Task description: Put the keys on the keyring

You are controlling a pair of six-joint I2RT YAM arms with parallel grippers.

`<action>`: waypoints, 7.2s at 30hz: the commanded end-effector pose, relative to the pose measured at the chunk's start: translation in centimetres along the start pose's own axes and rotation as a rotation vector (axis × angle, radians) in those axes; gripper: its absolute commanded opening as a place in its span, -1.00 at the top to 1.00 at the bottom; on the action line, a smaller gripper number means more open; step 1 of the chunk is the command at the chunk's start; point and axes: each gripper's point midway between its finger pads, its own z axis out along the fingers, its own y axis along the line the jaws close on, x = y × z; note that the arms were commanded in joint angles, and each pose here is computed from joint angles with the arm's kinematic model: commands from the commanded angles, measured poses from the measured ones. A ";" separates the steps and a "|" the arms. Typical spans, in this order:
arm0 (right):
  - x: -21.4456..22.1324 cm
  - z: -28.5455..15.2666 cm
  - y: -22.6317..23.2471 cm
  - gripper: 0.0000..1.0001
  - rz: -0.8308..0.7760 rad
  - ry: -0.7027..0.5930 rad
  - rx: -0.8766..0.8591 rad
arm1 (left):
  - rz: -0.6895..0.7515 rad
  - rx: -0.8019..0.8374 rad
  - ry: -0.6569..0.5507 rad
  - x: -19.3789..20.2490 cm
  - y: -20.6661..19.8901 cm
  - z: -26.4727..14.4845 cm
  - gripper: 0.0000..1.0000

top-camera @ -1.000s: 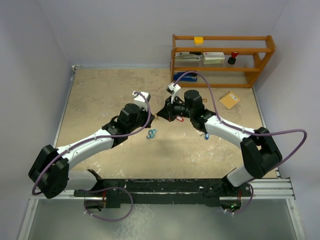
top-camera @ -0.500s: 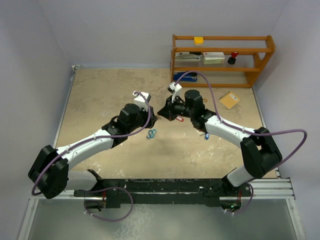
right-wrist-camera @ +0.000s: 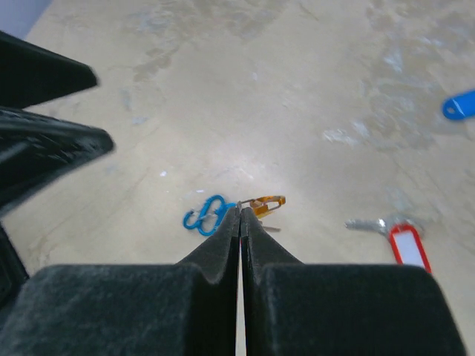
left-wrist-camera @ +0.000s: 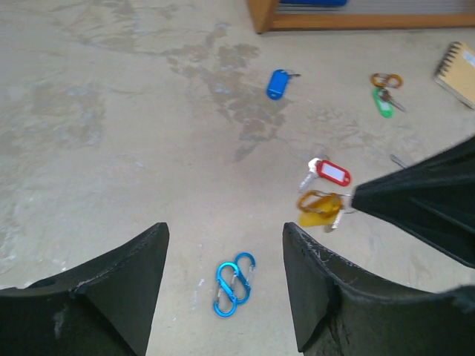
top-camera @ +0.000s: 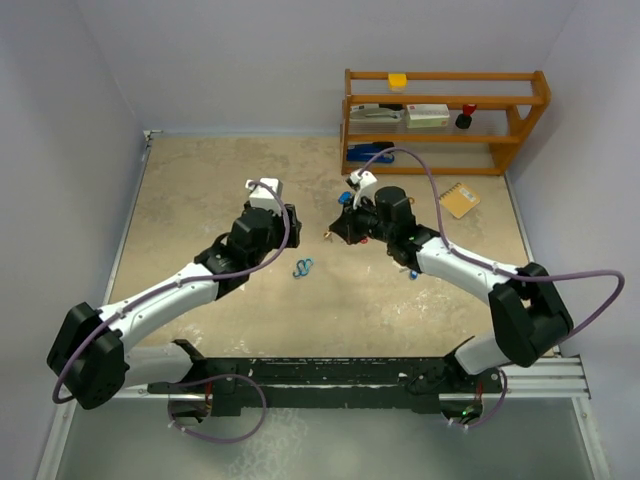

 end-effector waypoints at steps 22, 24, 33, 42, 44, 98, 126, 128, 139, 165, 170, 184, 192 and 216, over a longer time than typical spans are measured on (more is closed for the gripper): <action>7.0 -10.3 -9.6 1.00 0.201 0.041 0.568 | -0.104 -0.235 -0.048 -1.4 4.0 0.7 -0.27; 6.9 -10.5 -9.5 1.00 0.204 0.039 0.567 | -0.104 -0.237 -0.048 -1.4 4.1 0.7 -0.27; 6.3 -11.6 -8.4 1.00 0.203 0.014 0.537 | -0.115 -0.244 -0.052 -1.4 4.3 0.7 -0.27; 6.2 -13.1 -7.9 1.00 0.202 -0.014 0.539 | -0.125 -0.236 -0.049 -1.0 4.1 1.1 -0.26; 6.1 -12.6 -7.8 0.77 0.203 -0.005 0.525 | -0.127 -0.234 -0.048 -1.0 4.0 1.2 -0.27; 3.1 -4.5 -9.5 -0.06 0.190 0.077 0.462 | -0.098 -0.056 0.286 14.0 0.8 2.5 -0.21; 3.4 -4.5 -9.3 -0.06 0.197 0.079 0.454 | -0.086 -0.091 0.295 15.4 1.5 3.4 0.01; 3.4 -4.5 -9.2 -0.06 0.199 0.077 0.452 | -0.083 -0.089 0.297 15.4 1.5 3.4 0.04; 3.5 -4.6 -9.2 -0.07 0.203 0.077 0.452 | -0.067 -0.100 0.311 16.0 1.8 3.5 0.19; 3.6 -4.7 -9.3 -0.07 0.203 0.077 0.458 | -0.022 -0.134 0.334 16.9 2.6 3.4 1.00; 3.7 -4.6 -9.4 -0.07 0.202 0.079 0.459 | -0.020 -0.145 0.317 16.2 2.7 3.2 1.00; 3.5 -4.7 -9.2 -0.07 0.199 0.071 0.451 | -0.031 -0.158 0.159 8.7 2.6 0.3 1.00; 3.4 -4.5 -9.4 -0.07 0.195 0.071 0.455 | -0.031 -0.175 0.151 8.5 2.9 0.2 1.00; 5.5 2.1 -13.4 -0.12 0.226 0.195 0.526 | -0.034 -0.207 0.160 9.2 3.4 0.5 1.00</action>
